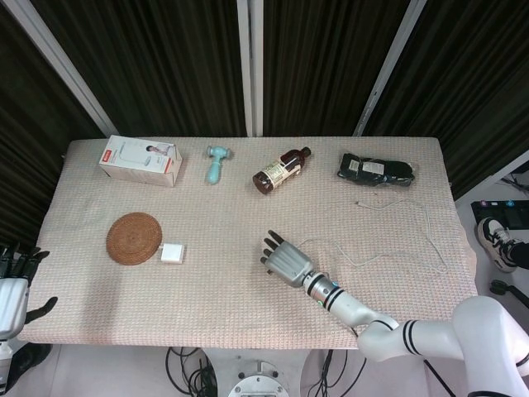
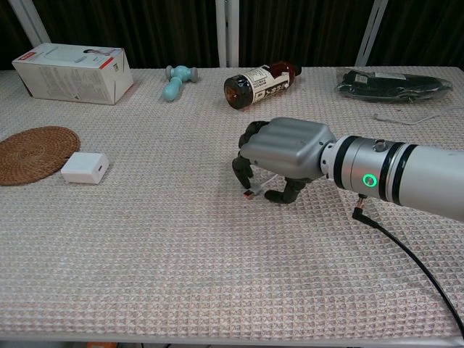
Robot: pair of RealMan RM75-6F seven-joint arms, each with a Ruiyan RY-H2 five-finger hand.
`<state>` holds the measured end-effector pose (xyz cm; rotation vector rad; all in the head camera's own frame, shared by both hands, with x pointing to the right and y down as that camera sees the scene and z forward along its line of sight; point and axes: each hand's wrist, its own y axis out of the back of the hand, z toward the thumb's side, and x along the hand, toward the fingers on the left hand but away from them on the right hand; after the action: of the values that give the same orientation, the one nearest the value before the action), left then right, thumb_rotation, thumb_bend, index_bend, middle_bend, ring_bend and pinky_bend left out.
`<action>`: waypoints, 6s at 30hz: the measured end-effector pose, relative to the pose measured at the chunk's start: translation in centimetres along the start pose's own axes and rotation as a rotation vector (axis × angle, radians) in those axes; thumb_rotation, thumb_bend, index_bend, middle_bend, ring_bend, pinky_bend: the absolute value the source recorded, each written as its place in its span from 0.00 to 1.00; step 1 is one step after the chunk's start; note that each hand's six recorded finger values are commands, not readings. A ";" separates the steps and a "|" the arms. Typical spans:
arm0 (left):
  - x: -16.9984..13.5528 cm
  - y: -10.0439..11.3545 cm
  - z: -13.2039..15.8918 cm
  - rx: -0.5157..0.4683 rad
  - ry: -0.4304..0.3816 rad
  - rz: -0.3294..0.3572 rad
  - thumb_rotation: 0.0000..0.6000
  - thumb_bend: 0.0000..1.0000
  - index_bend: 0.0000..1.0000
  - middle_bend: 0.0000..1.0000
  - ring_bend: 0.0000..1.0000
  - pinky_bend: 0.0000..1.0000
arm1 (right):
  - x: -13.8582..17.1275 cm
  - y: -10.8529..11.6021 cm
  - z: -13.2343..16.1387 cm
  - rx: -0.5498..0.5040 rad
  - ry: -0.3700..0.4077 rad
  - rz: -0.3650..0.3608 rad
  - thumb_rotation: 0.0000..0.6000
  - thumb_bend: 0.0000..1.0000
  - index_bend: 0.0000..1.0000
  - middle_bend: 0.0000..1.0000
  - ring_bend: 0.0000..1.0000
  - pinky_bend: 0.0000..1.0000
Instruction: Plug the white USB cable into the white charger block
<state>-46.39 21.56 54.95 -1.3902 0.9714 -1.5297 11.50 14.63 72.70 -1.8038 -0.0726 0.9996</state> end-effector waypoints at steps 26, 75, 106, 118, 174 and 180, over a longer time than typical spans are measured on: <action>0.3 0.3 0.1 0.012 -0.007 0.006 1.00 0.12 0.21 0.15 0.00 0.00 | 0.0 -0.1 -0.3 -0.046 -0.036 -0.033 1.00 0.35 0.57 0.43 0.18 0.06; 13.7 -11.8 18.6 -0.035 -0.327 -0.364 1.00 0.22 0.29 0.23 0.06 0.05 | 6.7 7.7 -10.9 -0.173 -0.336 -0.307 1.00 0.35 0.62 0.51 0.26 0.08; 13.7 -12.8 18.3 -0.028 -0.325 -0.405 1.00 0.28 0.34 0.27 0.07 0.05 | 6.7 6.7 -11.0 -0.212 -0.342 -0.292 1.00 0.35 0.63 0.51 0.26 0.08; 13.9 -12.2 19.4 -0.141 -0.303 -0.407 1.00 0.34 0.42 0.37 0.17 0.07 | 6.8 6.4 -11.3 -0.231 -0.350 -0.292 1.00 0.35 0.64 0.52 0.28 0.08; 18.0 -1.3 29.5 -0.101 -0.193 -0.256 1.00 0.32 0.43 0.41 0.20 0.09 | -7.4 12.3 -2.0 -0.395 -0.440 -0.185 1.00 0.35 0.66 0.54 0.29 0.08; 18.0 -1.1 30.0 -0.087 -0.193 -0.259 1.00 0.32 0.43 0.41 0.20 0.09 | -8.0 12.7 -1.5 -0.409 -0.455 -0.184 1.00 0.35 0.66 0.54 0.29 0.08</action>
<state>-17.31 4.80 64.92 -1.7456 0.7706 -1.5175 2.45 3.73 67.56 -1.8485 -0.7580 1.3101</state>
